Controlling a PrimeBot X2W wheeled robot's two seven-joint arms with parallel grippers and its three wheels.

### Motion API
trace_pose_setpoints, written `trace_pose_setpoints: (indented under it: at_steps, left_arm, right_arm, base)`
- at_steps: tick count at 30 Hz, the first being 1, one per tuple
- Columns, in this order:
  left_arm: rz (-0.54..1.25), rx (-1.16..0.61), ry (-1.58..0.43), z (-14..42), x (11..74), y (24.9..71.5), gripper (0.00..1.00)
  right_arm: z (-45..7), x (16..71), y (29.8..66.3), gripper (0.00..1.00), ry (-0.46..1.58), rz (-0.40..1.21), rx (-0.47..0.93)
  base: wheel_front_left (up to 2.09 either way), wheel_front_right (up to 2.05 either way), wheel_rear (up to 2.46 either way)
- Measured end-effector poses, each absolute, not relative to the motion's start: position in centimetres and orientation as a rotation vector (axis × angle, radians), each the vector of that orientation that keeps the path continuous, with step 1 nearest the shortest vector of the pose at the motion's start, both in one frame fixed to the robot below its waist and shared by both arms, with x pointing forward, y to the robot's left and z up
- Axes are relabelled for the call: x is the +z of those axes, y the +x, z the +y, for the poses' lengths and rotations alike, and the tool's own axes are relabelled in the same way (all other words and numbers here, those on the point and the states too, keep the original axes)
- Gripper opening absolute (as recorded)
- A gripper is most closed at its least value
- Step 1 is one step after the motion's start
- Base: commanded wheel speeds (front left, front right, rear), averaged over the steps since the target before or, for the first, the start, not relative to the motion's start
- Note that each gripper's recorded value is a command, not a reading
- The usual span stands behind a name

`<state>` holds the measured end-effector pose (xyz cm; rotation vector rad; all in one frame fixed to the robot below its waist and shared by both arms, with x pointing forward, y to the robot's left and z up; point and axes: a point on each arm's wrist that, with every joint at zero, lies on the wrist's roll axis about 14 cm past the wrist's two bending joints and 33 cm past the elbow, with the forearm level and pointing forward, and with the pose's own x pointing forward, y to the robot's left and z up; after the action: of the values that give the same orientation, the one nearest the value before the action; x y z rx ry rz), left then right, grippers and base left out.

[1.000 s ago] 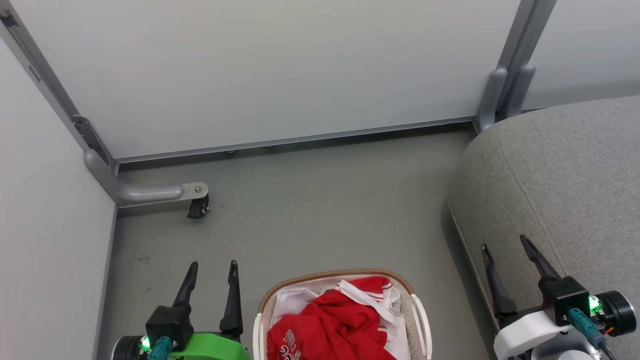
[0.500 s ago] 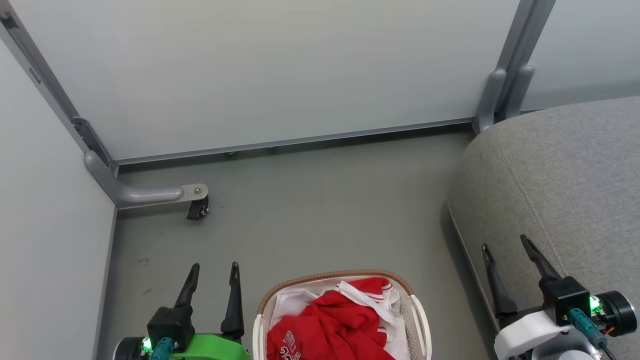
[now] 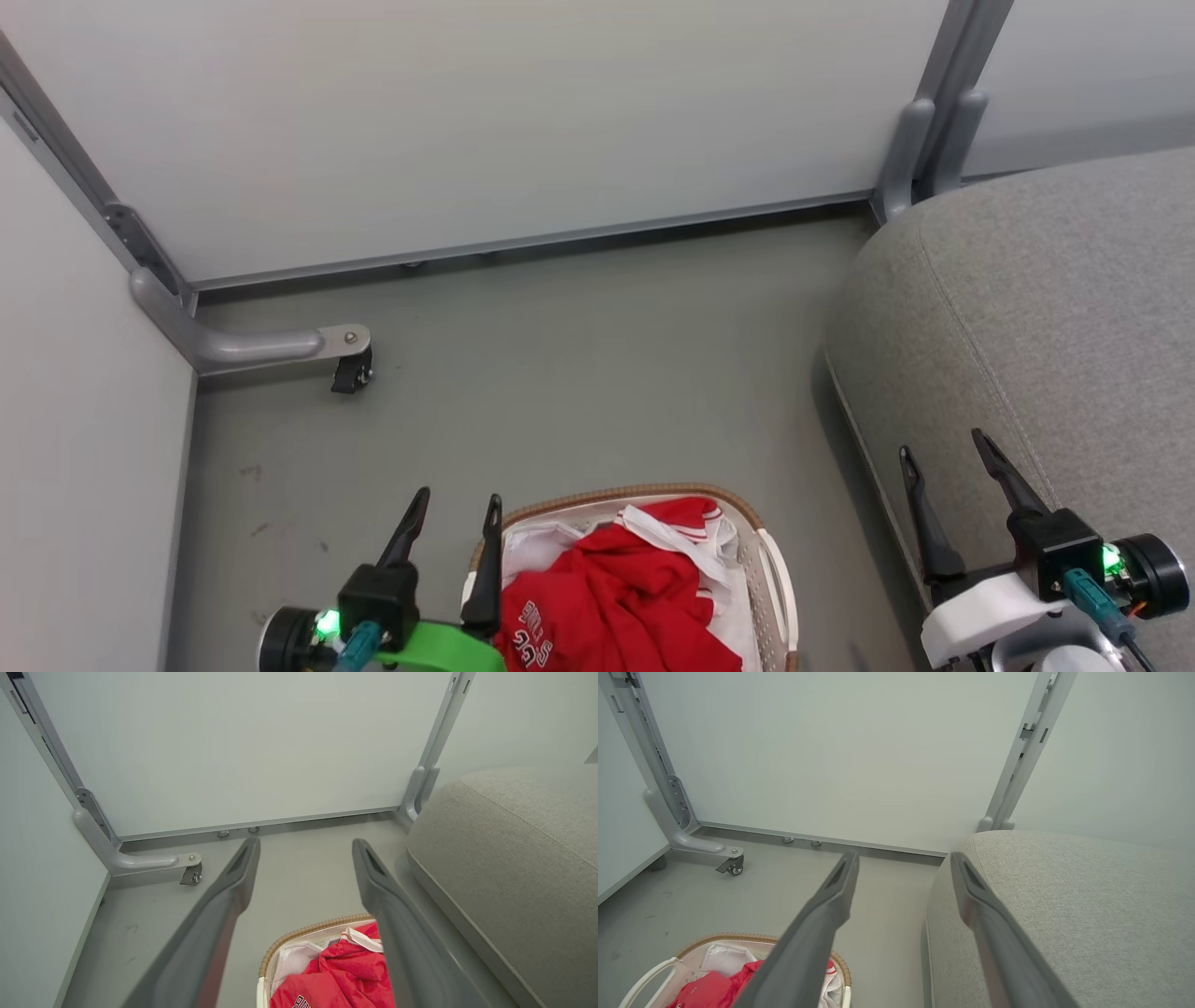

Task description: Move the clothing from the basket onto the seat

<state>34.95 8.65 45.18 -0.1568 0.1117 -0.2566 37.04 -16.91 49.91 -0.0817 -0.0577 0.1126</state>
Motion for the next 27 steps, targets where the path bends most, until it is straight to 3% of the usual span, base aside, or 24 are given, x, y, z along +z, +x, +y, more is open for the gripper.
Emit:
trace_pose_setpoints:
  at_steps: [11, 27]
  left_arm:
    - [0.217, -0.428, -0.061, 4.4, 41.2, 38.3, 1.00]
    - [0.682, -0.604, 0.037, 2.1, 25.0, 37.5, 1.00]
  right_arm:
    - [-16.4, 48.7, 41.1, 1.00, -0.069, -0.037, 0.128]
    - [-17.2, 43.2, 46.0, 1.00, -0.025, 0.067, 0.117]
  base:
    - [0.00, 0.00, 0.00]
    - [0.00, 0.00, 0.00]
